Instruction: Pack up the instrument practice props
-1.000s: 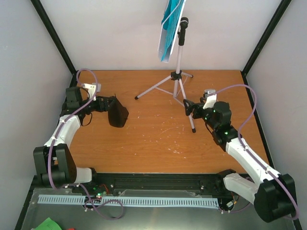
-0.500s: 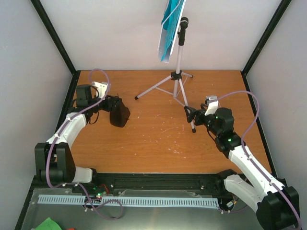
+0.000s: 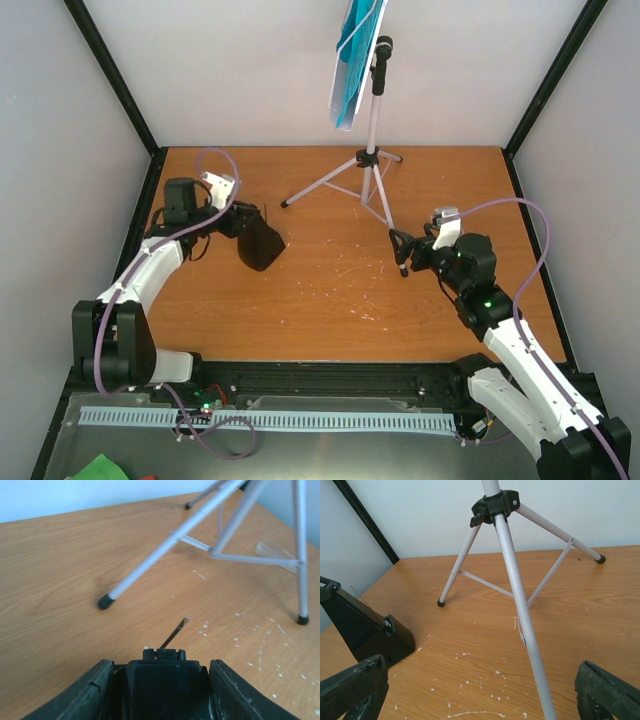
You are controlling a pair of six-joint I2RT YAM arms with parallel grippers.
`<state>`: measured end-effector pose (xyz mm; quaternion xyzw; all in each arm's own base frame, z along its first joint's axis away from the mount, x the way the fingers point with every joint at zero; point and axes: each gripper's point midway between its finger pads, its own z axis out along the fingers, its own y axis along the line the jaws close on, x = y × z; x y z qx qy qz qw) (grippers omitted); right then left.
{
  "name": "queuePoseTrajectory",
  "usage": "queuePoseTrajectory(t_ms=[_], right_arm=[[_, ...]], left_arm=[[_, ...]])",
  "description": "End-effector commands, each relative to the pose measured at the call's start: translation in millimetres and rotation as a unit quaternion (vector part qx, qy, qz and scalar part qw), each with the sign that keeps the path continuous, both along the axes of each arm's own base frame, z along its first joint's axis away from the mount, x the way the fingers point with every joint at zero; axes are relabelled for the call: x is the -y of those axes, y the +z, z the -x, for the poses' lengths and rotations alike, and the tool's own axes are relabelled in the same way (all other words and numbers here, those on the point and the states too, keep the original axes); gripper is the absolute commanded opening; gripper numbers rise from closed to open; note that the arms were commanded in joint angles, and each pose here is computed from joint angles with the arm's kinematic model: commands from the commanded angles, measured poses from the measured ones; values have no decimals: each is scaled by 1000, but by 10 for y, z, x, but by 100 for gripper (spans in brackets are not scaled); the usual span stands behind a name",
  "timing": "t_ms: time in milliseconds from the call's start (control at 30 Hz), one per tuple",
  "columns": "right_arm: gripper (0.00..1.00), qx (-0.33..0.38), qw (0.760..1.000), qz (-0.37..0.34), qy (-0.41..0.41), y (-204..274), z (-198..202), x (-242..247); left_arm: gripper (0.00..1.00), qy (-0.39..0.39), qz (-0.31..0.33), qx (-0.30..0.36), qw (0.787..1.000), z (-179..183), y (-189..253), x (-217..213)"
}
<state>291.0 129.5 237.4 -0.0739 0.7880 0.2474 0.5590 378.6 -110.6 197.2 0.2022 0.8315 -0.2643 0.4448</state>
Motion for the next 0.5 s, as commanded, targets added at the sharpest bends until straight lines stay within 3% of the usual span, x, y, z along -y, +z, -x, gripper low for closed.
queuePoseTrajectory(t_ms=[0, 333, 467], right_arm=[[100, -5, 1000, 6, 17, -23, 83, -25], [100, -2, 986, -18, 165, -24, 351, -447], [97, -11, 974, -41, 222, -48, 499, -593]], left_arm=[[41, -128, 16, 14, 992, 387, 91, 549], [38, -348, 0, 7, 937, 1464, -69, 1806], [44, -387, 1, -8, 922, 1691, -125, 2034]])
